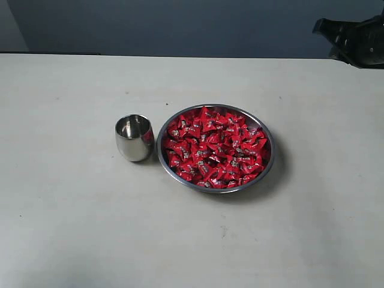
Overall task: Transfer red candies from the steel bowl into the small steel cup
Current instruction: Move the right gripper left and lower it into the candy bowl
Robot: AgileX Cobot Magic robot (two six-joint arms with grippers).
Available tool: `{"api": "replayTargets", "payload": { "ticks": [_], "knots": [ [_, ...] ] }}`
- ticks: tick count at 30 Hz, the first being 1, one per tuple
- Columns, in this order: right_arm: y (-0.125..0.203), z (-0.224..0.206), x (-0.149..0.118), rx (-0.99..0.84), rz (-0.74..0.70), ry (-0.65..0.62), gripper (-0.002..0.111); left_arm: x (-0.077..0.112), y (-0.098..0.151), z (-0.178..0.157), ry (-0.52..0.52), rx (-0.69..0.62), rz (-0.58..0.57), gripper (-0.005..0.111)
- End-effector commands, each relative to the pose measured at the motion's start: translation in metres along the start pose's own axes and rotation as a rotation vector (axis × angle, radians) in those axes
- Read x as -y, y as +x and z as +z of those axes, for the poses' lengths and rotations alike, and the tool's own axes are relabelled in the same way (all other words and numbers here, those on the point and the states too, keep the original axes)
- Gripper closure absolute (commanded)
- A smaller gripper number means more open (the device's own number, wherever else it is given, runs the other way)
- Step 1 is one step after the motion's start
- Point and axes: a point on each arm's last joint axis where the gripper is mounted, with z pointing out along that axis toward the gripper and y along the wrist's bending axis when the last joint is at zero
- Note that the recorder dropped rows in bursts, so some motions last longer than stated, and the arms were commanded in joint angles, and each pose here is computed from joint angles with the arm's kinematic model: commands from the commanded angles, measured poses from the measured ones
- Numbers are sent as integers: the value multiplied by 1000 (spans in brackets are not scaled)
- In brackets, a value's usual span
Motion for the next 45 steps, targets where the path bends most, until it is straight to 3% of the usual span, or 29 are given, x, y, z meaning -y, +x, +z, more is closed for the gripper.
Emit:
{"api": "replayTargets", "payload": {
  "ticks": [1, 18, 33, 41, 45],
  "knots": [
    [-2, 0, -1, 15, -15, 0, 108, 0, -1, 0, 1, 16, 1, 106],
    [-2, 0, -1, 15, -15, 0, 108, 0, -1, 0, 1, 16, 1, 106],
    [19, -2, -1, -218, -134, -17, 108, 0, -1, 0, 1, 16, 1, 106],
    [26, -4, -5, -286, -268, -57, 108, 0, -1, 0, 1, 16, 1, 106],
    [38, -5, -24, -333, -415, -128, 108, 0, -1, 0, 1, 16, 1, 106]
  ]
}}
